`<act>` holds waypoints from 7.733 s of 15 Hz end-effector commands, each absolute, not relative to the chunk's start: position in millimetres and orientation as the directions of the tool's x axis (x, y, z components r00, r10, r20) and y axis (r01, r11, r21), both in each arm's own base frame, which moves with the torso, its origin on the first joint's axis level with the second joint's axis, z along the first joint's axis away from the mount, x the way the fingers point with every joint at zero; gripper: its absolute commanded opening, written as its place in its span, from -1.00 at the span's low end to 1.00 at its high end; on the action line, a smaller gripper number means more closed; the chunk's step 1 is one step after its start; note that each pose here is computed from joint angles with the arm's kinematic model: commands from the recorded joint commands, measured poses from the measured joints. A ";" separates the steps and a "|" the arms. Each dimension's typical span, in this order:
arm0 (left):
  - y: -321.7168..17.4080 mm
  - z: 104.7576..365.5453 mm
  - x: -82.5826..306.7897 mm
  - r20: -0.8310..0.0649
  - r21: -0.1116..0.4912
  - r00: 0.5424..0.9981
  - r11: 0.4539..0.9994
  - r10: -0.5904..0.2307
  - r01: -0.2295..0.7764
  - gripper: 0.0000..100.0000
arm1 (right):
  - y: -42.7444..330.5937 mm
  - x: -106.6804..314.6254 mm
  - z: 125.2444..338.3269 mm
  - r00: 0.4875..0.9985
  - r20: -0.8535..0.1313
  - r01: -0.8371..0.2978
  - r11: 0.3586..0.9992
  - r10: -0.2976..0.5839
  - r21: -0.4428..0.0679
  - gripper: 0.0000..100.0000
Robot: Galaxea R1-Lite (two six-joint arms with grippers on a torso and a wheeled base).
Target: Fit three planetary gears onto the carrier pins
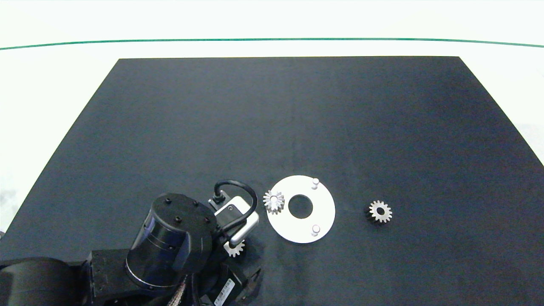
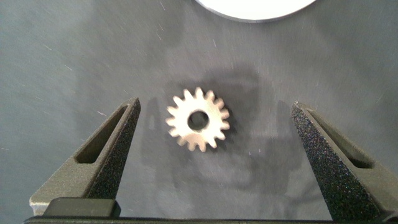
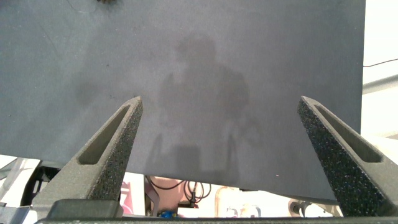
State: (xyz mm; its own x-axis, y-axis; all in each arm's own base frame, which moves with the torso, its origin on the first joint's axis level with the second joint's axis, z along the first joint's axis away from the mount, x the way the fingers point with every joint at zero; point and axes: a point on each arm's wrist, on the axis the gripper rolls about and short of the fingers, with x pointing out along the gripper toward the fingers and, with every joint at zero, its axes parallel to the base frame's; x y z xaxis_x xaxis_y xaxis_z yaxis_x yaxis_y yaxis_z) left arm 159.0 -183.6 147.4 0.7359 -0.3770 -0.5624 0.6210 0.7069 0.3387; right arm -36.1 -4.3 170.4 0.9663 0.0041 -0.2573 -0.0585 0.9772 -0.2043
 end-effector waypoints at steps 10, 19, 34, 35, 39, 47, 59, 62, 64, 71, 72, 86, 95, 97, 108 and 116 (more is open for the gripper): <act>-184.2 136.5 163.9 -0.592 0.336 0.719 0.700 -0.363 0.630 0.86 | -4.3 -35.5 169.1 0.964 -0.266 -0.060 0.977 0.003 -0.206 1.00; -187.9 129.7 166.7 -0.588 0.333 0.718 0.698 -0.372 0.634 0.50 | -4.4 -36.0 169.0 0.965 -0.263 -0.060 0.977 0.003 -0.206 1.00; -188.5 131.4 168.7 -0.579 0.339 0.724 0.697 -0.374 0.632 -0.10 | -4.4 -36.0 169.0 0.965 -0.263 -0.060 0.977 0.003 -0.206 1.00; -188.8 131.4 169.0 -0.579 0.339 0.724 0.697 -0.374 0.632 -0.13 | -4.4 -36.0 169.0 0.965 -0.263 -0.060 0.977 0.003 -0.206 1.00; -189.3 131.4 170.0 -0.576 0.342 0.727 0.696 -0.375 0.631 -0.28 | -4.3 -35.9 168.6 0.964 -0.265 -0.060 0.977 0.003 -0.206 1.00; -189.4 131.4 170.0 -0.576 0.344 0.726 0.694 -0.377 0.633 -0.61 | -4.3 -35.9 168.6 0.964 -0.265 -0.060 0.977 0.003 -0.206 1.00; -189.3 132.0 169.9 -0.573 0.342 0.727 0.696 -0.378 0.632 -1.00 | -4.3 -35.6 168.6 0.964 -0.266 -0.060 0.977 0.003 -0.206 1.00; -189.2 131.0 168.9 -0.578 0.345 0.724 0.692 -0.376 0.634 -1.00 | -4.3 -35.9 168.6 0.964 -0.265 -0.060 0.977 0.003 -0.206 1.00; -191.6 138.0 167.8 -0.557 0.350 0.730 0.685 -0.396 0.639 -1.00 | -4.3 -35.9 168.6 0.964 -0.265 -0.060 0.977 0.003 -0.206 1.00; -211.8 173.1 154.2 -0.494 0.373 0.717 0.625 -0.493 0.686 -1.00 | -4.4 -36.1 168.5 0.965 -0.263 -0.058 0.977 0.002 -0.205 1.00; -216.7 176.8 150.8 -0.492 0.374 0.706 0.609 -0.509 0.699 -1.00 | -4.4 -36.1 168.5 0.965 -0.263 -0.058 0.977 0.002 -0.204 1.00; -298.8 182.7 153.2 -0.531 0.422 0.630 0.468 -0.566 0.776 -1.00 | -4.4 -35.4 181.7 0.982 -0.190 -0.041 0.978 0.002 -0.204 1.00; -299.7 192.8 166.0 -0.509 0.451 0.656 0.477 -0.557 0.755 -1.00 | -4.3 -34.8 181.9 0.981 -0.192 -0.042 0.978 0.002 -0.205 1.00; -299.5 191.8 168.3 -0.515 0.452 0.658 0.478 -0.550 0.753 -1.00 | -4.3 -34.8 181.9 0.981 -0.192 -0.042 0.978 0.002 -0.205 1.00; -307.7 186.2 182.2 -0.517 0.462 0.675 0.493 -0.526 0.737 -1.00 | -4.3 -34.7 181.6 0.981 -0.193 -0.042 0.978 0.002 -0.205 1.00; -303.8 185.8 180.8 -0.520 0.465 0.679 0.495 -0.518 0.734 -1.00 | -4.3 -34.8 181.1 0.981 -0.193 -0.042 0.978 0.002 -0.205 1.00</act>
State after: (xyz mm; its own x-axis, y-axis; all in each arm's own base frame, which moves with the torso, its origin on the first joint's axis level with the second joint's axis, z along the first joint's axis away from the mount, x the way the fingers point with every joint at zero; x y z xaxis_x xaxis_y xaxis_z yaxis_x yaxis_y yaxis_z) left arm 181.1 -304.5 184.4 0.6766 -0.5178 -0.5235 0.7361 0.4937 0.4631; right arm -34.7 -4.3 181.3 0.9817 0.0016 -0.1906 -0.0412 0.9781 -0.2040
